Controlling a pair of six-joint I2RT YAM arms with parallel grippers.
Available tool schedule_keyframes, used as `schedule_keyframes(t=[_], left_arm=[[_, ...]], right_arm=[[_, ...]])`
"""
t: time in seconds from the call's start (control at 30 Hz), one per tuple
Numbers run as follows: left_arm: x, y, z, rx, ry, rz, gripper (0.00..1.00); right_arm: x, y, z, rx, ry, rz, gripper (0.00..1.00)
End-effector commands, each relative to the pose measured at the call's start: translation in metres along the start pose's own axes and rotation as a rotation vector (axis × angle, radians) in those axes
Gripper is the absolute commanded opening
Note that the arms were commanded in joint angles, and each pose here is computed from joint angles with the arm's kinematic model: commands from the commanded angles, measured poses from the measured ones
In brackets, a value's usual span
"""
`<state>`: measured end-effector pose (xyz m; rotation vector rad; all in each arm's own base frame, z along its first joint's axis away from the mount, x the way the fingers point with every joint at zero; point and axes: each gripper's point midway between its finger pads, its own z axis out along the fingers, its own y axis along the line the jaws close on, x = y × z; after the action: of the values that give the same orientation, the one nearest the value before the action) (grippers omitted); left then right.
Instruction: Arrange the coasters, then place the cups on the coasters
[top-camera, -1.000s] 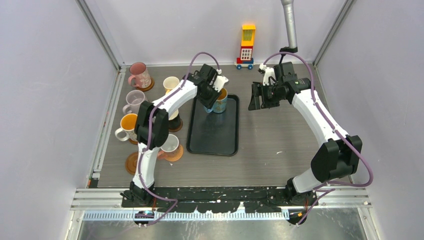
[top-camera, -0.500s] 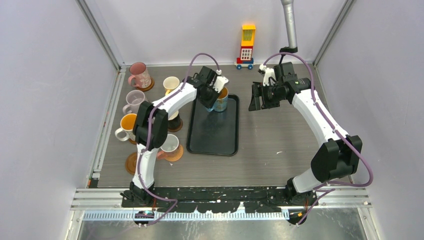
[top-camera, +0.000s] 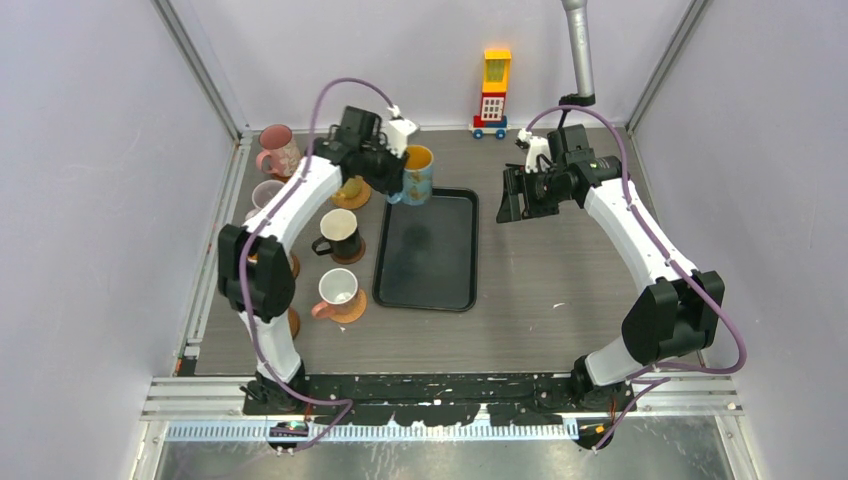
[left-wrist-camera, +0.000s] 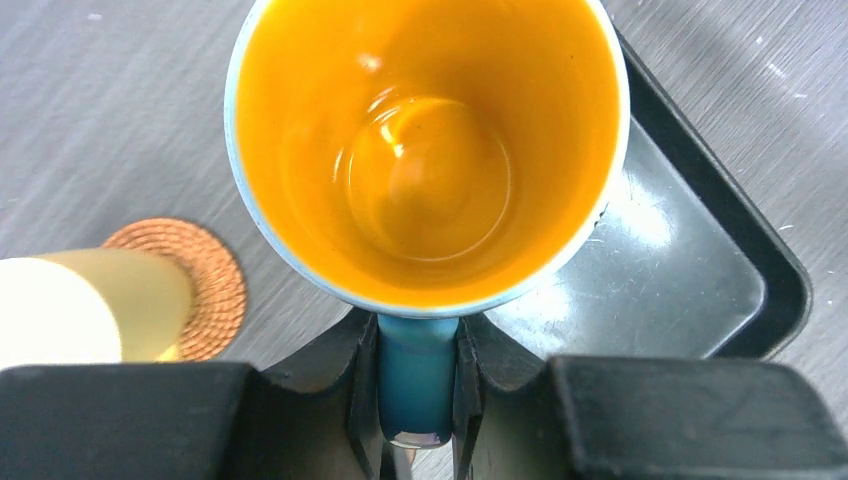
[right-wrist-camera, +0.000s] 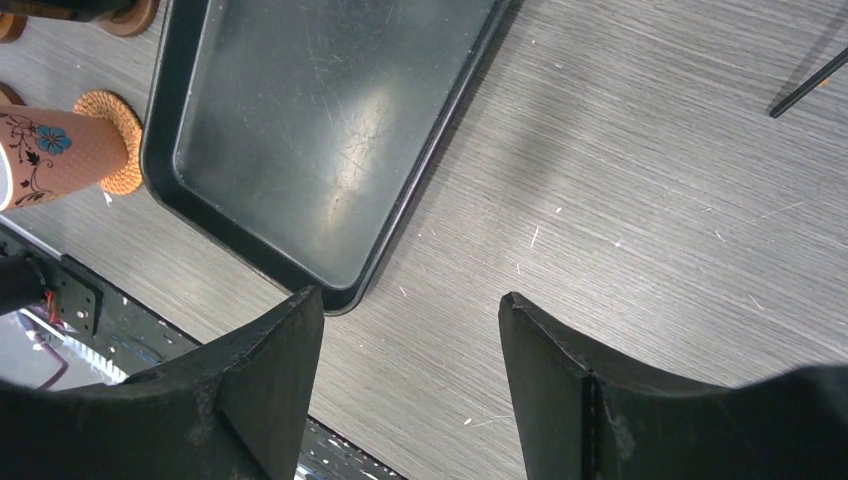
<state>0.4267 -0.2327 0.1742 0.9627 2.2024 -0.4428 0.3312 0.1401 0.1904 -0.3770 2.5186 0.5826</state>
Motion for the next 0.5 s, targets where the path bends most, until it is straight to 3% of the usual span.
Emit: schedule_keyframes(t=[0.0, 0.23, 0.47], left_arm=[[-0.067, 0.006, -0.081, 0.031, -0.28, 0.071, 0.0], [-0.049, 0.037, -0.173, 0.042, -0.394, 0.035, 0.0], [0.029, 0.065, -0.255, -0.007, -0.389, -0.044, 0.0]], right_arm=[[-0.009, 0.008, -0.011, -0.028, -0.043, -0.018, 0.7], [-0.012, 0.009, -0.007, -0.043, -0.033, -0.016, 0.7], [-0.004, 0.011, -0.004, -0.068, -0.003, -0.04, 0.7]])
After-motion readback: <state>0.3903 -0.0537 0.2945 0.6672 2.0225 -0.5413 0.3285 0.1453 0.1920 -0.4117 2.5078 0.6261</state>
